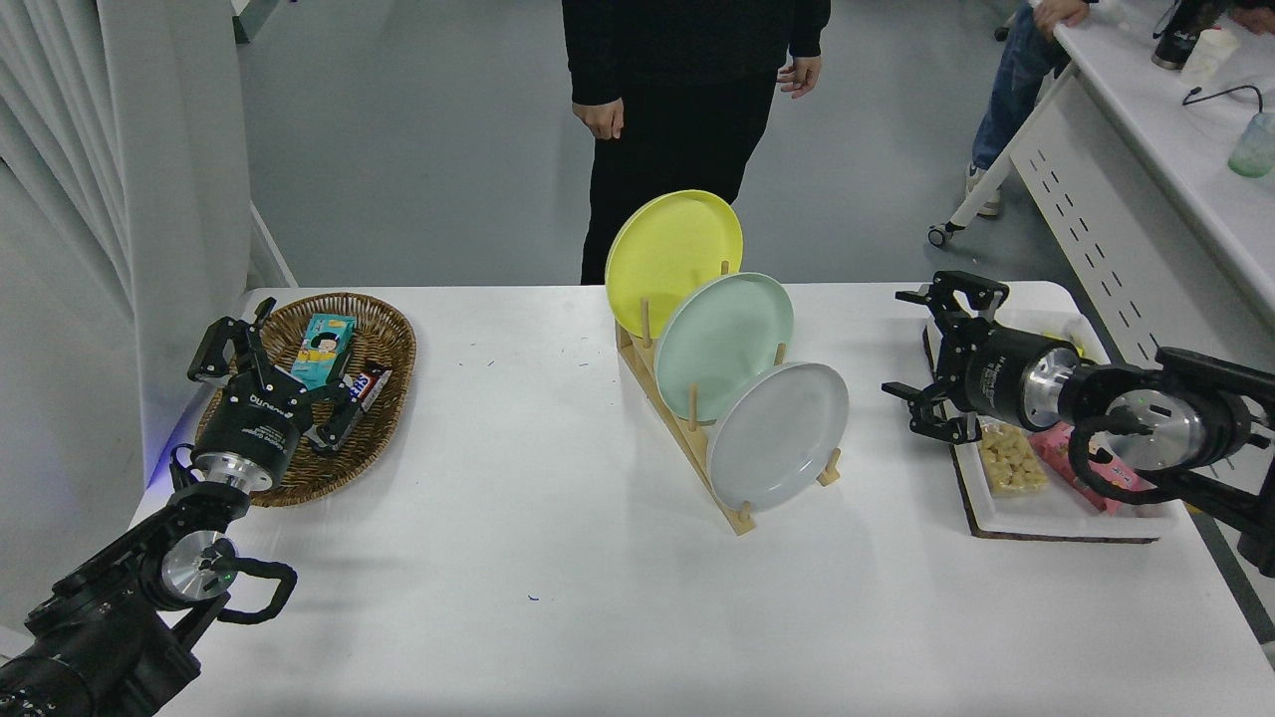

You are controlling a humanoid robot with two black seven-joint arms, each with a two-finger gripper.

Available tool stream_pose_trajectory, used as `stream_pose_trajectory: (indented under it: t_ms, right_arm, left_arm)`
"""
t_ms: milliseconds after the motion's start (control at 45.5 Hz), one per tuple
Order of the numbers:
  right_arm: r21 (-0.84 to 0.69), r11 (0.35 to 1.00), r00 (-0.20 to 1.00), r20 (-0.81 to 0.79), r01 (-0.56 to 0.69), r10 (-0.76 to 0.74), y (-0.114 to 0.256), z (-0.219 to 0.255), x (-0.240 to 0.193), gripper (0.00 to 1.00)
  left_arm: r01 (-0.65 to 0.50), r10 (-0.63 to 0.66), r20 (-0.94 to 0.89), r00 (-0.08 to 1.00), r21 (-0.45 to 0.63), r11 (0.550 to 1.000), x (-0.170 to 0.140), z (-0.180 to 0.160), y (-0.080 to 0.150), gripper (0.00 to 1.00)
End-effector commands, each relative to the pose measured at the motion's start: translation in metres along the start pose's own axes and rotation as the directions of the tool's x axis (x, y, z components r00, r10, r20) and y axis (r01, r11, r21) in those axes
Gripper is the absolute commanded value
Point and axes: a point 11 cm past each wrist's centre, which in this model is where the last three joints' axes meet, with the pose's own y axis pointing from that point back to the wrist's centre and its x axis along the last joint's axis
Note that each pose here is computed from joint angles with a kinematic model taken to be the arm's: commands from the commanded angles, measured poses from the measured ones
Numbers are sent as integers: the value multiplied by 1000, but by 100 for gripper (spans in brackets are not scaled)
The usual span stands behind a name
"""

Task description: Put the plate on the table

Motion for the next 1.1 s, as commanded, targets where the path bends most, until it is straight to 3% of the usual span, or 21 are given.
stream_pose_trajectory:
  t_ms: [0,703,1077]
  right_arm:
    - [-21,1000,1000,-8,12,-12,-5,8,-10,98]
    - [-31,998,998,-43,47,-48,-27,18,-34,93]
    - [-29,998,997,-59,53,-55,-36,19,-42,96]
  left_arm:
    - [1,-1,0,1000,0,1000,0,0,0,98]
    - [0,0,0,1000,0,1000,0,0,0,98]
    - [1,-1,0,1000,0,1000,0,0,0,98]
